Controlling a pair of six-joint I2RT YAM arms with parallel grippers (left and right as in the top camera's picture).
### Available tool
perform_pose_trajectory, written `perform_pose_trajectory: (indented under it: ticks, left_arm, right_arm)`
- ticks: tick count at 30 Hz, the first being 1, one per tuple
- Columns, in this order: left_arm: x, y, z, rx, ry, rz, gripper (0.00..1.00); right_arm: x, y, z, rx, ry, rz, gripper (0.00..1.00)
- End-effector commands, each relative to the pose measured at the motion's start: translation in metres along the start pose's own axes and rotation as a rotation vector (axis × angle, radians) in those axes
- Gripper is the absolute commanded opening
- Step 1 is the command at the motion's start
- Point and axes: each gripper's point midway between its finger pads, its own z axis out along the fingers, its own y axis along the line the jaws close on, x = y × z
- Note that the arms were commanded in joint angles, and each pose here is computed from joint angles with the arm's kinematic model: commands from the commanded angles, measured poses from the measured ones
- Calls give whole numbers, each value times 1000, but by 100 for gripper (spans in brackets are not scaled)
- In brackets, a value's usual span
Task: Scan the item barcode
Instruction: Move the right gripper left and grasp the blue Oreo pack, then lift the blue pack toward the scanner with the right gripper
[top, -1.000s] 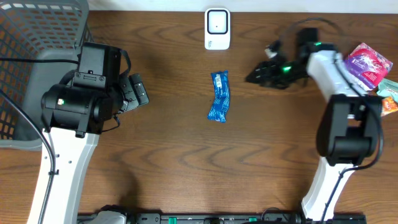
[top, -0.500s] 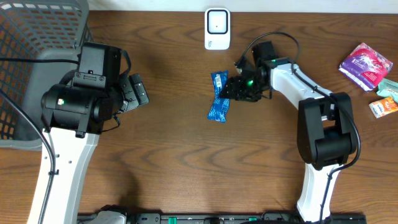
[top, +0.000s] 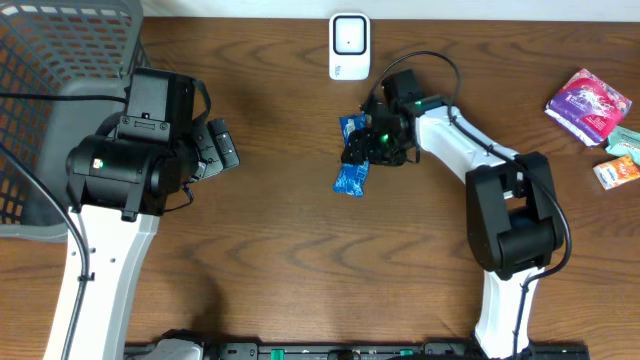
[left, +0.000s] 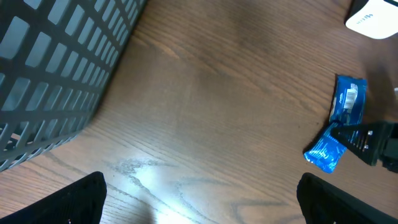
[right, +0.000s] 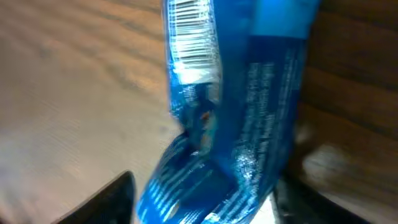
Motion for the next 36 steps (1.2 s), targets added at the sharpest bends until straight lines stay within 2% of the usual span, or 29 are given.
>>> perform_pose_trajectory:
  ticks: [1, 7, 13, 14, 17, 18, 22, 25, 32, 36]
  left_arm:
    - [-3, 4, -4, -11, -17, 2, 98]
    - [-3, 4, -4, -11, -17, 2, 98]
    - [-3, 4, -4, -11, -17, 2, 98]
    - [-3, 4, -4, -11, -17, 2, 98]
    - [-3, 4, -4, -11, -17, 2, 98]
    - [-3, 4, -4, -11, -17, 2, 98]
    - [-3, 4, -4, -11, -17, 2, 98]
    - [-3, 4, -4, -11, -17, 2, 98]
    - [-3, 4, -4, -11, -17, 2, 98]
    - [-3, 4, -4, -11, -17, 2, 98]
  right_arm:
    - [9, -18, 11, 107, 19, 11, 51]
    - [6, -20, 10, 106, 6, 13, 50]
    - [12, -23, 16, 97, 11, 15, 37]
    - [13, -23, 18, 90, 7, 13, 31]
    - [17, -25, 24, 75, 4, 24, 4]
    - [17, -25, 24, 75, 5, 25, 1]
    - [15, -26, 20, 94, -2, 19, 1]
    - [9, -34, 5, 180, -26, 14, 1]
    - [-13, -57, -75, 568, -173, -23, 1]
    - [-12, -68, -121, 822, -265, -8, 1]
